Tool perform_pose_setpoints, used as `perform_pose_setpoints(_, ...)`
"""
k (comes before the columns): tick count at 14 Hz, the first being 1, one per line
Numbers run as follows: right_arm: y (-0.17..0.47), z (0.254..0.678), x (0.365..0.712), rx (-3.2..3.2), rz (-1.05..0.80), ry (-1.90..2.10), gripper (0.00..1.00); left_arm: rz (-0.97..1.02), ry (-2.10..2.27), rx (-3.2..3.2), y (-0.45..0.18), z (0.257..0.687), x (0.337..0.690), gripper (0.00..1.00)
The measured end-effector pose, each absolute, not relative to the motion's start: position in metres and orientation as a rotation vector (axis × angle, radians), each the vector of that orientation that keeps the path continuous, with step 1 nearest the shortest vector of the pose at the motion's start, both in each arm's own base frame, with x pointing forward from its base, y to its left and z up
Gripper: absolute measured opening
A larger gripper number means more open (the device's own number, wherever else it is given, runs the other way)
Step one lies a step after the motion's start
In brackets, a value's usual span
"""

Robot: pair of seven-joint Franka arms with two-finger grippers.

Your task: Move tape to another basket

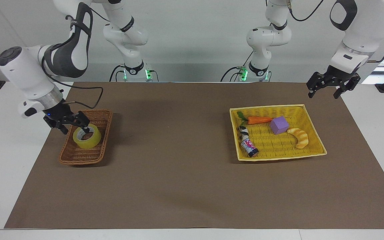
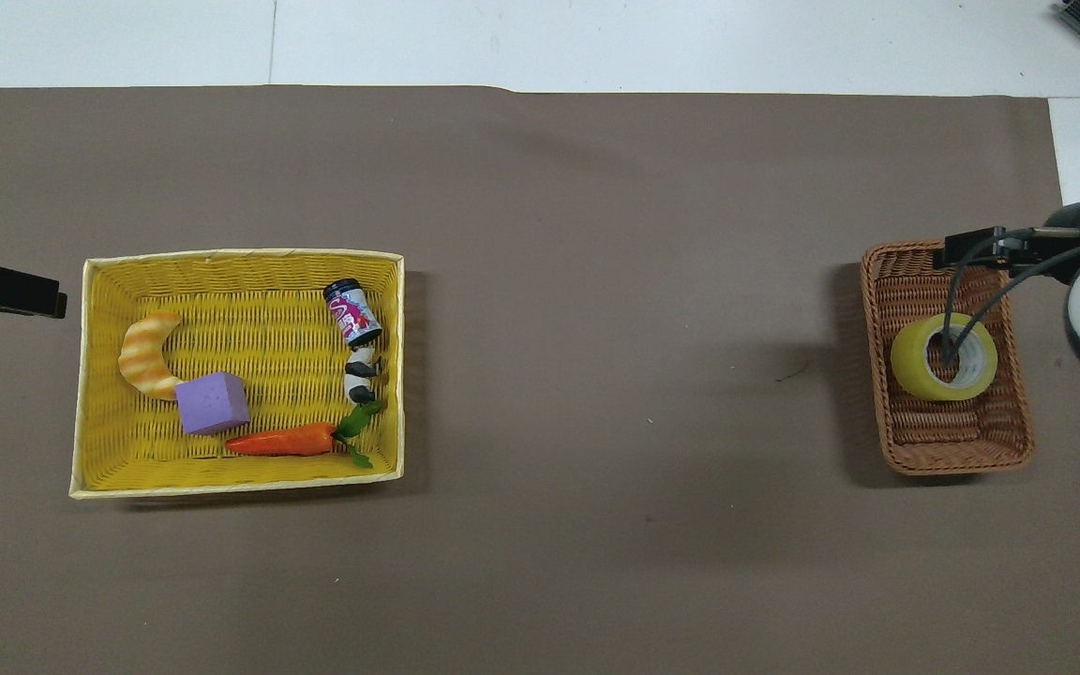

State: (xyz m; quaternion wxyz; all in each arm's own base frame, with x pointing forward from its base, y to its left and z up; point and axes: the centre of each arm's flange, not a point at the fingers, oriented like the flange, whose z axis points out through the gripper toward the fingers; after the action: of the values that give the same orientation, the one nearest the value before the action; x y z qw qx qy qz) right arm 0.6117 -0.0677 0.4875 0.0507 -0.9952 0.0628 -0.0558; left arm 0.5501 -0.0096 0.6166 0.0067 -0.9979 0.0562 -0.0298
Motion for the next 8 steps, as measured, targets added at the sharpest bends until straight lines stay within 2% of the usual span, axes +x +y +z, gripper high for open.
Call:
perform_pose_setpoints(5, 0.003, 0.527, 0.589, -3.056, -0.1, 0.359, 1.0, -0.093, 0.176, -3.122, -0.01, 0.617, 0.55, 1.0)
perform_pose_setpoints(8, 0.003, 0.571, 0.563, -3.058, -0.105, 0.378, 1.0, -0.093, 0.176, -3.122, -0.01, 0.617, 0.55, 1.0)
